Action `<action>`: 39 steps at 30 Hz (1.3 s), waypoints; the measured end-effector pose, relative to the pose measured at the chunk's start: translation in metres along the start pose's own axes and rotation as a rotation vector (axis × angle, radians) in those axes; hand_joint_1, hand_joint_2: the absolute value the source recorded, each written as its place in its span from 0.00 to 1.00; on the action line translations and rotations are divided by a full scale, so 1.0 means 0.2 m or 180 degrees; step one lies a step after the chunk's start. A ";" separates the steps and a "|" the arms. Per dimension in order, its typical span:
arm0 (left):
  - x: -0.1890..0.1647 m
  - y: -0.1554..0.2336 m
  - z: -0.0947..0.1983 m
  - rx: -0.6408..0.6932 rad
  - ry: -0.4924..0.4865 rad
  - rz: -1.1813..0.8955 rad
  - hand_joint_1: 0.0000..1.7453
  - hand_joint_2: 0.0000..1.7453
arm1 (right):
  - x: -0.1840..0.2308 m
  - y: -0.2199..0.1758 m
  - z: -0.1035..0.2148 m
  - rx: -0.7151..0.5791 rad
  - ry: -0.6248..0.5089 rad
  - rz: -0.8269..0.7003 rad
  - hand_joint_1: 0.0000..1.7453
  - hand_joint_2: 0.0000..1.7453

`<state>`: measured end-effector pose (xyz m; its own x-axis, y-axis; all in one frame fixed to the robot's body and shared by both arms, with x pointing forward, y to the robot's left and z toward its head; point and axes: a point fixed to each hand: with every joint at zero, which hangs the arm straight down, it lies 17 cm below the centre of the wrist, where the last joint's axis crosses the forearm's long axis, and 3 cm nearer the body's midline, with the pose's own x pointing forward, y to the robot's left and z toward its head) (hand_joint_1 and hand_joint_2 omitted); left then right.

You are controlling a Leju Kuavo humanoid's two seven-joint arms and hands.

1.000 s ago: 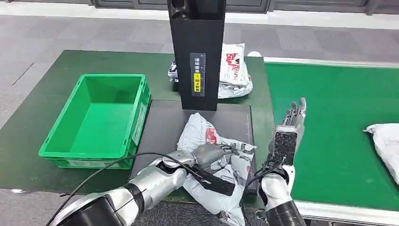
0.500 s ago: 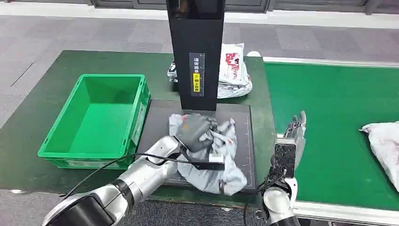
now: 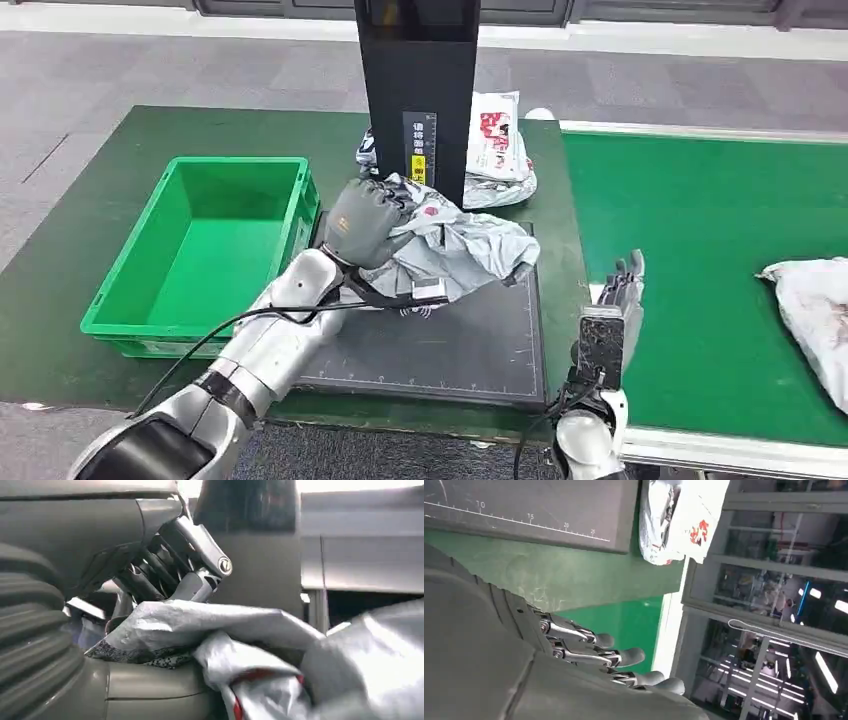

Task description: Moved the parcel from conveyor to table for the left to box.

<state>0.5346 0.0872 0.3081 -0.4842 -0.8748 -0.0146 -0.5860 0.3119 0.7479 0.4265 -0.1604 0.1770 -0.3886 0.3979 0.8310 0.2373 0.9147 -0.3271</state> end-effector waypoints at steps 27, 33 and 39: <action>-1.59 0.98 0.35 0.0576 0.1579 -0.2589 0.00 1.00 | -0.11 -0.08 0.10 -0.0275 0.0214 -0.0066 0.00 0.00; -1.71 0.66 0.41 -0.0132 0.1443 -0.2571 0.00 0.00 | -0.13 -0.10 0.11 -0.0309 0.0274 -0.0045 0.00 0.00; -1.72 0.26 0.51 -0.0830 0.1623 -0.1840 0.00 0.00 | -0.10 -0.12 0.11 -0.0297 0.0227 -0.0020 0.00 0.00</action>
<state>0.6045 0.4427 0.2853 0.2410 -0.9520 -0.1887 -0.4521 -0.2822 0.8461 0.4097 -0.1892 0.1580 -0.3267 0.3833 0.8639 0.3183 0.9053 -0.2813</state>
